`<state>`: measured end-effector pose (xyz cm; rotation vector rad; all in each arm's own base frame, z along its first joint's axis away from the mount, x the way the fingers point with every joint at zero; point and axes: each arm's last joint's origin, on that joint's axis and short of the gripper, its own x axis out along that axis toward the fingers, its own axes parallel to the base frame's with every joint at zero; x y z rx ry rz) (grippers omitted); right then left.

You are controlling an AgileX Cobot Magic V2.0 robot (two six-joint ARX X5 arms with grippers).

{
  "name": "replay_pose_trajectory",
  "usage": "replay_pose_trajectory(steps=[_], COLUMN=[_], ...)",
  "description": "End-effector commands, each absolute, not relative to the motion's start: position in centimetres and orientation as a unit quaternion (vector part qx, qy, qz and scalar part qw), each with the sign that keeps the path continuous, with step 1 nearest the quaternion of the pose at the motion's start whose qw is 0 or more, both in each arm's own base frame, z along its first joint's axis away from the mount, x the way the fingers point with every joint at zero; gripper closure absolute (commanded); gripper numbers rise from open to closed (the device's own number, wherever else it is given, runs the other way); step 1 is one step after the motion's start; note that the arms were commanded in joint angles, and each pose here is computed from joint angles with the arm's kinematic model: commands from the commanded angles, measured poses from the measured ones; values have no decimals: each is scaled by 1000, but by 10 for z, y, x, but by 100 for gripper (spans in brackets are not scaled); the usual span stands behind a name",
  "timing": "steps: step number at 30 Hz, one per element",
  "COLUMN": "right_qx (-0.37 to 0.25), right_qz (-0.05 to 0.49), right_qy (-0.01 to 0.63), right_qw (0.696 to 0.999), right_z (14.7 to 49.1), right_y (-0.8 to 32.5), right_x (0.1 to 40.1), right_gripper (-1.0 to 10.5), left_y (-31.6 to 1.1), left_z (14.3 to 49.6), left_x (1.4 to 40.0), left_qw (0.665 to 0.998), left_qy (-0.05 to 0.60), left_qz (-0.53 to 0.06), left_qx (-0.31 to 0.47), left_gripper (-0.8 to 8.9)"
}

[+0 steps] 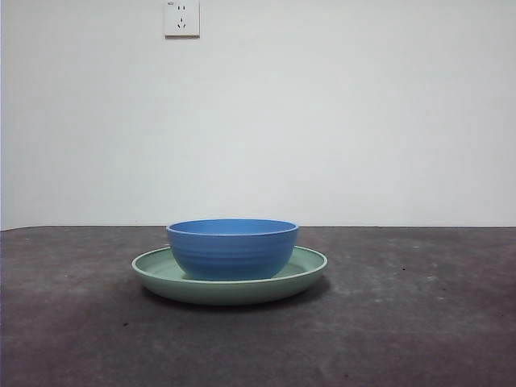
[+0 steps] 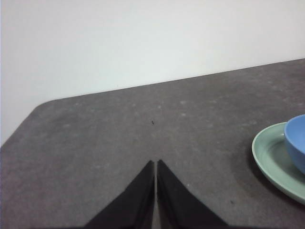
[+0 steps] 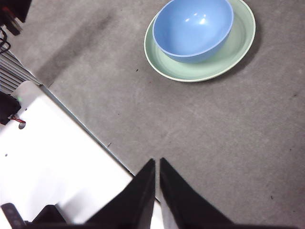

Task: Pick up the blue bowl, put it on the green plate, put it on desk

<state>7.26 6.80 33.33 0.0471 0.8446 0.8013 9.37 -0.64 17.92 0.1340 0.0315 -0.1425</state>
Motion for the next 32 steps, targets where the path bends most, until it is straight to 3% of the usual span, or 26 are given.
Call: replay_pose_trajectory(steps=[1, 15, 32], right_qx=[21, 21, 21], right_qz=[385, 385, 385], right_qy=[391, 391, 391], right_qw=[836, 836, 836], right_z=[336, 336, 336], right_y=[69, 69, 69], right_x=[73, 73, 73], right_gripper=[939, 939, 939], left_y=[-6, -6, -6], left_z=[173, 149, 150], left_x=[94, 95, 95], left_qw=[996, 993, 993], left_qy=[17, 86, 85], left_qz=[-69, -71, -71], left_qx=[54, 39, 35], left_gripper=[804, 805, 805])
